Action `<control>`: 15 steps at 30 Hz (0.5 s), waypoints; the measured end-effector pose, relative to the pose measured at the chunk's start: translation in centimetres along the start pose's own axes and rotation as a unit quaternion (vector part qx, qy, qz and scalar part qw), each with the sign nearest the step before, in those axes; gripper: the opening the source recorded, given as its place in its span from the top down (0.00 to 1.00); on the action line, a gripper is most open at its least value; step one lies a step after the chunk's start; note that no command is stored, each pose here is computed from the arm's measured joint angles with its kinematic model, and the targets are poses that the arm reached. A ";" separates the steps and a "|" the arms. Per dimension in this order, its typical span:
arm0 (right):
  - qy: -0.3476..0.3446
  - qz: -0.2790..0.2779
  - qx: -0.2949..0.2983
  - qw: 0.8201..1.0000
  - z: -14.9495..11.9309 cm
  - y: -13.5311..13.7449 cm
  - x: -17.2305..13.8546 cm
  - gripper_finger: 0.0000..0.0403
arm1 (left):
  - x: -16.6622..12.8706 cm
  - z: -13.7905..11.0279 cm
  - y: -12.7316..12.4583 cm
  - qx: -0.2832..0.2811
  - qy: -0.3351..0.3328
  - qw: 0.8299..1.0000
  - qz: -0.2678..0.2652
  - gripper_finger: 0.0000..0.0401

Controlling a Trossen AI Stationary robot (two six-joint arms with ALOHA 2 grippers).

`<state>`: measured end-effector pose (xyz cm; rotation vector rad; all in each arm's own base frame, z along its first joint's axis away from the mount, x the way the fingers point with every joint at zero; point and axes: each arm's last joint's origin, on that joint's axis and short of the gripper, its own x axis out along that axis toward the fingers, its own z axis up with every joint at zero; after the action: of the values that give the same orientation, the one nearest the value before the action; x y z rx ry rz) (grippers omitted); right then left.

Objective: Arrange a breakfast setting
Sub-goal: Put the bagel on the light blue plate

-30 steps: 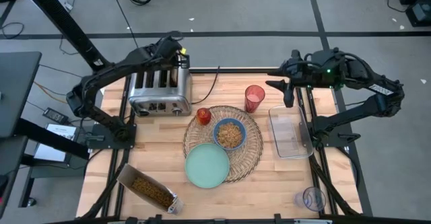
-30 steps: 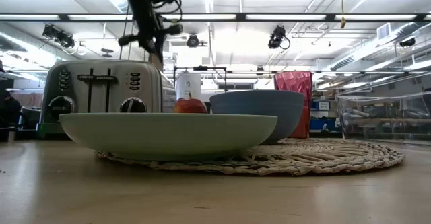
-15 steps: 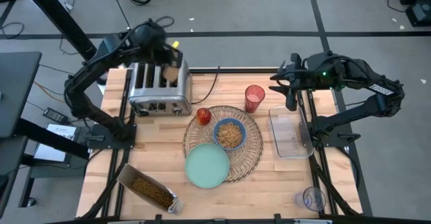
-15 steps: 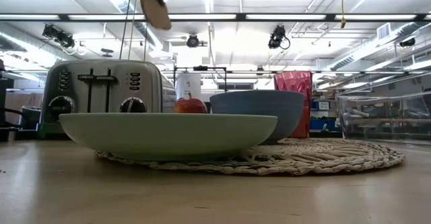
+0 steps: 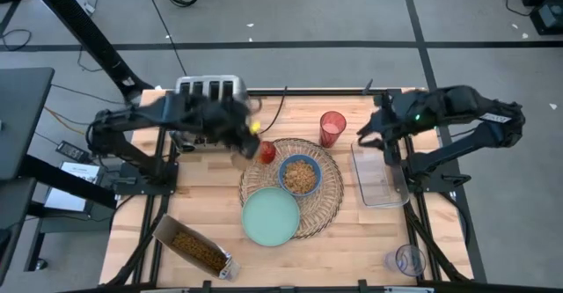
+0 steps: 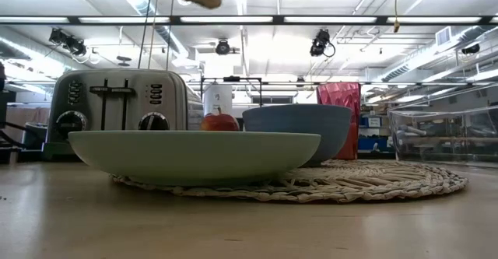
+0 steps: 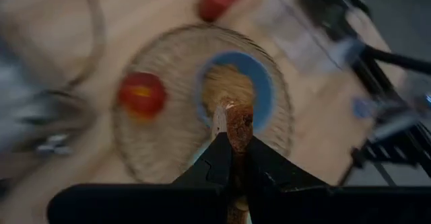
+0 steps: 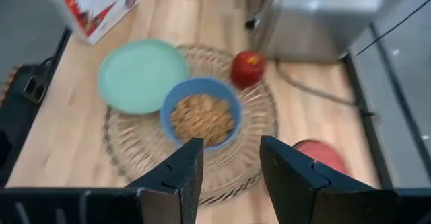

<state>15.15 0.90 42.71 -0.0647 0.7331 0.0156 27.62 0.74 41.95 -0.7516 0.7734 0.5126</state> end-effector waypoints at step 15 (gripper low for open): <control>0.033 0.055 0.170 0.983 -1.2 8.3 5.8 0.62 | 10.2 -12.1 -3.4 0.003 0.026 0.990 -0.140 0.93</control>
<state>18.34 9.06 37.52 0.3025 0.7956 -0.0058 31.00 -9.16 29.59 -0.8543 0.7042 0.2379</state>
